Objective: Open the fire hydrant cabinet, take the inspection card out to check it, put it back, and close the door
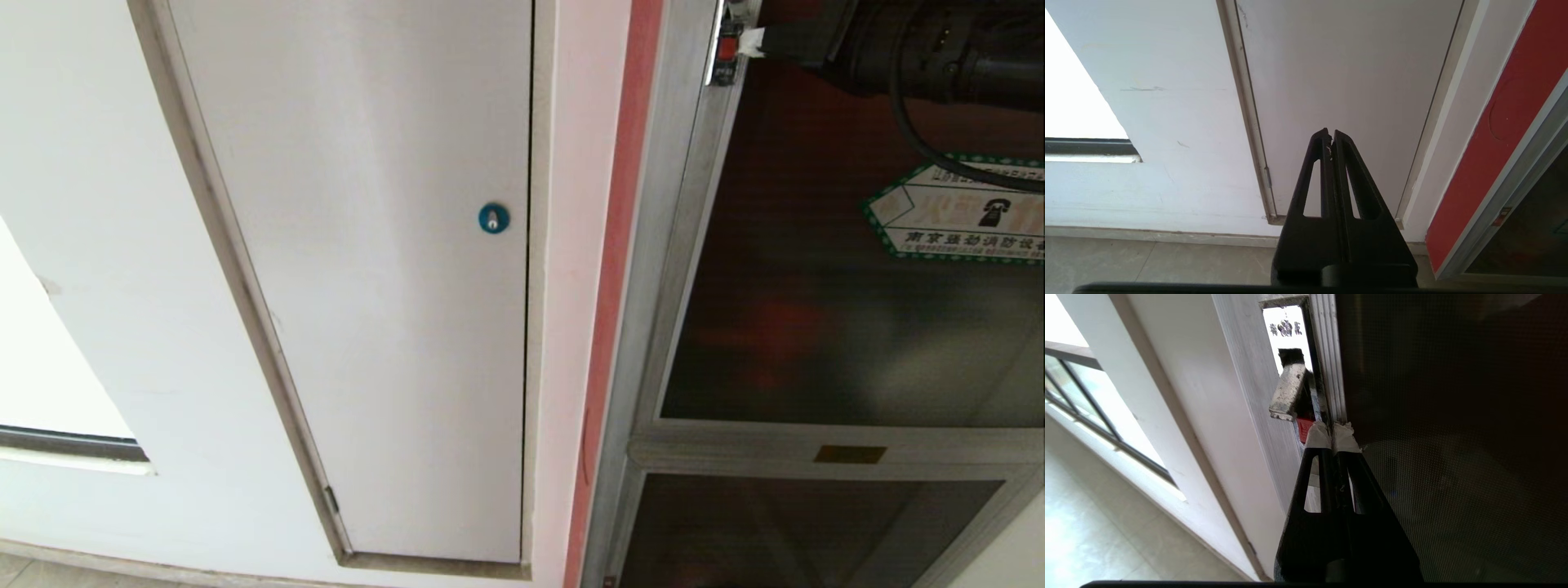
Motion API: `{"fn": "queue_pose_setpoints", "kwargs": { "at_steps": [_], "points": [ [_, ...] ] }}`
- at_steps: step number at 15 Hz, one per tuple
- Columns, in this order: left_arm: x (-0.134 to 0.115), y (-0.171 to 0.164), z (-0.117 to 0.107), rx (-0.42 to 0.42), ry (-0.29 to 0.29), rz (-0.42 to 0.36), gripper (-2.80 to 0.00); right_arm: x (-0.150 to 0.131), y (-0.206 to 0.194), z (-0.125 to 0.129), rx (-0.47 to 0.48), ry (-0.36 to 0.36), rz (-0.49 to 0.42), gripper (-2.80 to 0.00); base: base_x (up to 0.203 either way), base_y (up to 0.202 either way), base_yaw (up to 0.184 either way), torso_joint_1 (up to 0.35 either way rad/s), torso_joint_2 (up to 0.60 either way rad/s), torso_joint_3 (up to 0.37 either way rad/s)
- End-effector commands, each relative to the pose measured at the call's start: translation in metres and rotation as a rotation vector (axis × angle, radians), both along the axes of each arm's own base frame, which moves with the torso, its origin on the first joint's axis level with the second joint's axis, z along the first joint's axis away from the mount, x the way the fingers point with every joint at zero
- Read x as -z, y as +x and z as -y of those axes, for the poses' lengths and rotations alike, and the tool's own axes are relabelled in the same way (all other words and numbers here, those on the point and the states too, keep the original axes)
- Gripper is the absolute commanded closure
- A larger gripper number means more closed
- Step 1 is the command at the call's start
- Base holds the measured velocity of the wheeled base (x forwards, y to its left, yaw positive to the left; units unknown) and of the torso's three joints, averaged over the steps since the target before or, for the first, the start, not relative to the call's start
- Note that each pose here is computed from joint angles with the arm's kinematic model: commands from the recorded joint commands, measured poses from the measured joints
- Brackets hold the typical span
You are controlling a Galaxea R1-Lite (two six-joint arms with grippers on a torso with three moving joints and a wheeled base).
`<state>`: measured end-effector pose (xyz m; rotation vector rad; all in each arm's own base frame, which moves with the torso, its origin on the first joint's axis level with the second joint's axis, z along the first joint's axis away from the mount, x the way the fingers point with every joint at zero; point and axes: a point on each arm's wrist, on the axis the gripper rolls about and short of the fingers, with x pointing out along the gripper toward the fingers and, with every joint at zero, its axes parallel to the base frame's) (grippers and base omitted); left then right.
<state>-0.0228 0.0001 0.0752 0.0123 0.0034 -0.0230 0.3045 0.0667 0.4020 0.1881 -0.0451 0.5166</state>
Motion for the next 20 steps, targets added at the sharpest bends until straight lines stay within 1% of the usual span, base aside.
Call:
{"fn": "queue_pose_setpoints", "kwargs": {
  "at_steps": [1,4,6,9,12,17,20],
  "points": [
    [0.000,0.000,0.000,0.000,0.000,-0.001,0.00,0.001,0.002,-0.001,-0.008,0.000,-0.002,0.00,0.000,0.000,0.000,0.000,0.00,0.000],
    [0.000,0.000,0.000,0.000,0.000,0.000,0.00,-0.001,0.000,0.000,-0.011,0.001,0.005,0.00,0.000,0.000,0.000,0.000,0.00,0.000],
    [0.000,0.000,0.000,0.000,0.000,0.000,0.00,-0.007,-0.009,0.001,-0.017,0.005,0.026,0.00,0.000,0.000,0.000,0.000,0.00,0.000],
    [0.000,0.000,0.000,0.000,0.000,0.000,0.00,-0.022,-0.029,0.004,-0.044,0.013,0.079,0.00,0.000,0.000,0.000,0.000,0.00,0.000],
    [0.000,0.000,0.000,0.000,0.000,-0.001,0.00,-0.029,-0.034,0.005,-0.044,0.022,0.132,0.00,0.000,0.000,0.000,0.000,0.00,0.000],
    [0.000,0.000,0.000,0.000,0.000,0.000,0.00,-0.024,-0.026,-0.010,-0.091,0.019,0.123,0.00,0.000,0.000,0.000,0.000,0.00,0.000],
    [0.000,0.000,0.000,0.000,0.000,0.000,0.00,-0.023,-0.019,-0.013,-0.093,0.019,0.120,0.00,0.000,0.000,0.000,0.000,0.00,0.000]
  ]
}}
